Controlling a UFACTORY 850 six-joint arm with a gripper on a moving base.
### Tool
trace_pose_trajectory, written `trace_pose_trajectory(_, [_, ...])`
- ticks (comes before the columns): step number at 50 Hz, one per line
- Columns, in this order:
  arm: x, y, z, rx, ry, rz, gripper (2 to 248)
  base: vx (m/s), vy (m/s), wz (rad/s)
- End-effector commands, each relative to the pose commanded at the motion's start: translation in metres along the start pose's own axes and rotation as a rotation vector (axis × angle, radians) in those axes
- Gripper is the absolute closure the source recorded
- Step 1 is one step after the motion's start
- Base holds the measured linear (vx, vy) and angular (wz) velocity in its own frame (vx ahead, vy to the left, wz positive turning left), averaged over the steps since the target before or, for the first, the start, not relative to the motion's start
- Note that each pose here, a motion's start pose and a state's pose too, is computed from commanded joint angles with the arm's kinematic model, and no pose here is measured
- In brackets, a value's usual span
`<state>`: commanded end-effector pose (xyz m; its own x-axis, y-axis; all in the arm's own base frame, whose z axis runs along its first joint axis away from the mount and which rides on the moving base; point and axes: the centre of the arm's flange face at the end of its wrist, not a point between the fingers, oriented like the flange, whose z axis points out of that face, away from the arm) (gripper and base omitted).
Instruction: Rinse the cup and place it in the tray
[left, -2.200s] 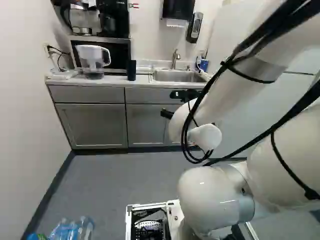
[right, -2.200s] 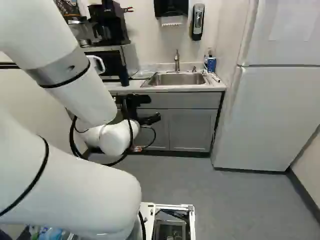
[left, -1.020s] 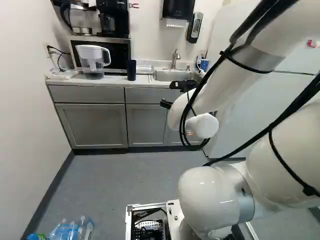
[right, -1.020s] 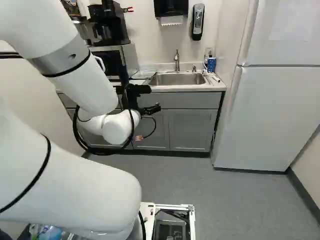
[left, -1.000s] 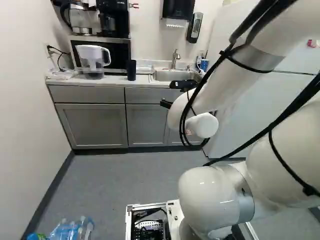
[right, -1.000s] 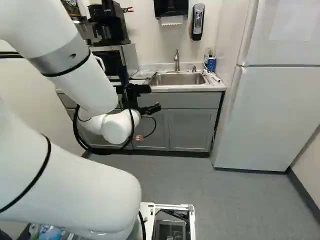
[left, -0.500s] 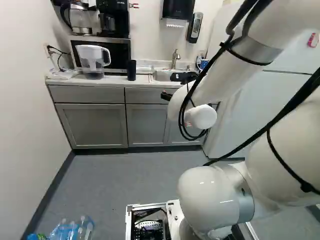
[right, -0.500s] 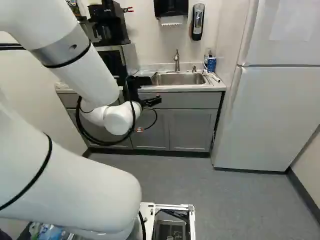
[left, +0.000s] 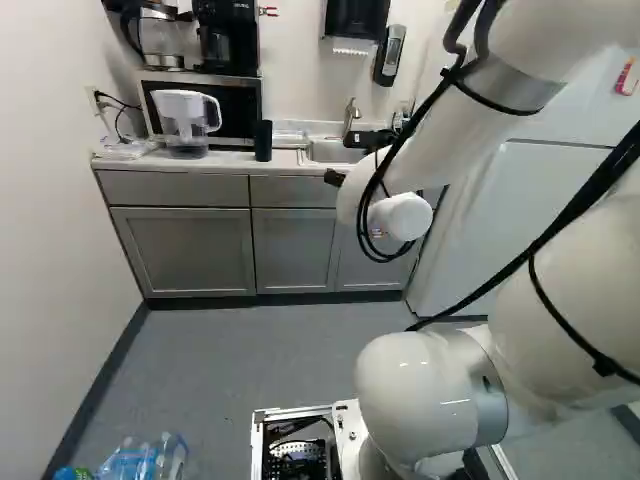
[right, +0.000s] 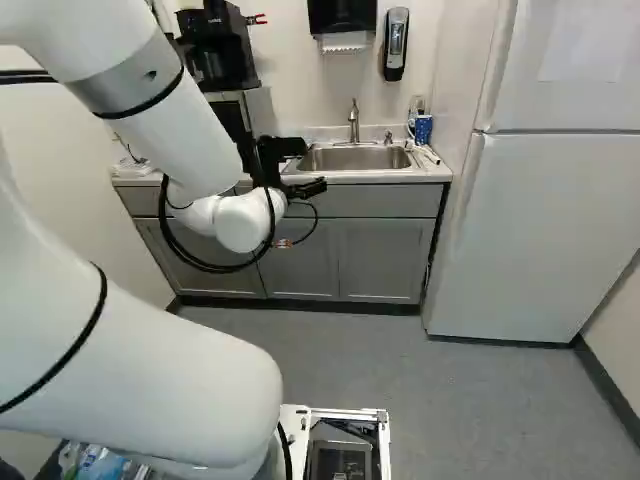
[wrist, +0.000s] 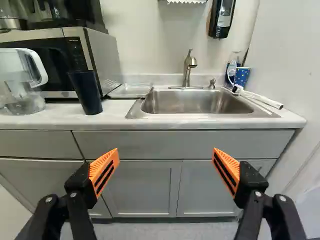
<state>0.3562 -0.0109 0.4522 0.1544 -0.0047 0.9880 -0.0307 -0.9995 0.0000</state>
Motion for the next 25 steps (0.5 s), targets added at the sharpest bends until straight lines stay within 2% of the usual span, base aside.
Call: trace_pose_trajectory(25, [0.027, 0.006, 0.019, -0.017, 0.017, 0.002, 3, 0.0, 0.0, 0.0])
